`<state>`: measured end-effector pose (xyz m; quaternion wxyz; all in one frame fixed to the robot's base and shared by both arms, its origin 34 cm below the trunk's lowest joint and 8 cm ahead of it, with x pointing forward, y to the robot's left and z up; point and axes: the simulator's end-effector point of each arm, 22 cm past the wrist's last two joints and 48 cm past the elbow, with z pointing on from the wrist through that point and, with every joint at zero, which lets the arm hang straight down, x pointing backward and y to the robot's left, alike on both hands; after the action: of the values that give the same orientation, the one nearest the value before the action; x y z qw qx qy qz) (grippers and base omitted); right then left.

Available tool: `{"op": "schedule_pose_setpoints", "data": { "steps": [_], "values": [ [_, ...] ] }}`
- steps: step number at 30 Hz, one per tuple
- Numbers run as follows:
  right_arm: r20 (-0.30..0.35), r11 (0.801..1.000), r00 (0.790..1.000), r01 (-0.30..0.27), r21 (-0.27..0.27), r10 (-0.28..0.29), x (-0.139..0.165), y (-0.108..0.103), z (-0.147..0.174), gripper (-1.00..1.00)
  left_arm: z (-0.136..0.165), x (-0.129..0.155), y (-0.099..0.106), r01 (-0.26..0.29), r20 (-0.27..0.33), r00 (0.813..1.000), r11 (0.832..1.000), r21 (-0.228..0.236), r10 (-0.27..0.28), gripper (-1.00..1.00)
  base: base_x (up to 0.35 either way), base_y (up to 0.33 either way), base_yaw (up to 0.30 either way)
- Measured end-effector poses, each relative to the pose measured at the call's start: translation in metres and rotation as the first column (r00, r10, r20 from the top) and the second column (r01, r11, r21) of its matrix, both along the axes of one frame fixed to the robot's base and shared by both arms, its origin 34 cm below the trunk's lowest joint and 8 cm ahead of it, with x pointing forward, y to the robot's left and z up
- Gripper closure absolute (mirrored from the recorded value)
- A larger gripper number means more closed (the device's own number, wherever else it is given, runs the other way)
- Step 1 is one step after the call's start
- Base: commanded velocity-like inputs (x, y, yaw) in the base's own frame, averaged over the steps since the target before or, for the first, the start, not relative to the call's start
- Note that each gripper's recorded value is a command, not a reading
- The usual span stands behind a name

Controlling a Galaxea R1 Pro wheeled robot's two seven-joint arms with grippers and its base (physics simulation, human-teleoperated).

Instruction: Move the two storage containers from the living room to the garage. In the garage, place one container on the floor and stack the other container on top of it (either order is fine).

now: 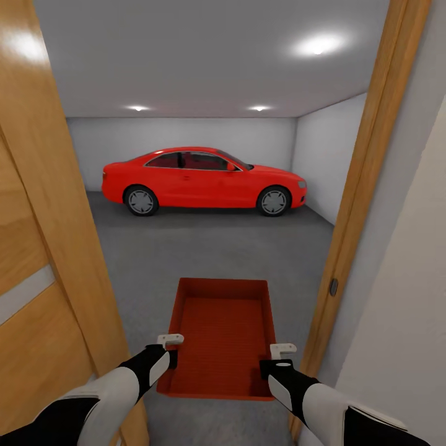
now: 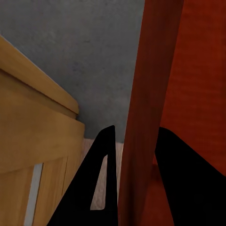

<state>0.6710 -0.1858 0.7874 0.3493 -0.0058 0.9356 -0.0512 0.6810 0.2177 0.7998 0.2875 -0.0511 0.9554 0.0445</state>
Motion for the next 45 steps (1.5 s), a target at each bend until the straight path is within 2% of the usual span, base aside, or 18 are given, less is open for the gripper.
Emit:
{"op": "schedule_pose_setpoints", "data": {
  "steps": [8,45],
  "values": [
    [0.001,1.000,1.000,-0.001,0.001,0.001,-0.0002,-0.0006,0.0001,1.00,0.0003,-0.0005,-0.0007,-0.001,0.000,1.000,1.000,0.001,0.001,1.00,0.133,0.000,0.000],
    [0.002,1.000,1.000,-0.001,-0.001,0.001,-0.0001,0.0003,0.0008,1.00,0.0003,-0.0004,0.0003,-0.001,0.001,1.000,1.000,-0.001,0.001,1.00,0.321,0.000,0.000]
  ]
}}
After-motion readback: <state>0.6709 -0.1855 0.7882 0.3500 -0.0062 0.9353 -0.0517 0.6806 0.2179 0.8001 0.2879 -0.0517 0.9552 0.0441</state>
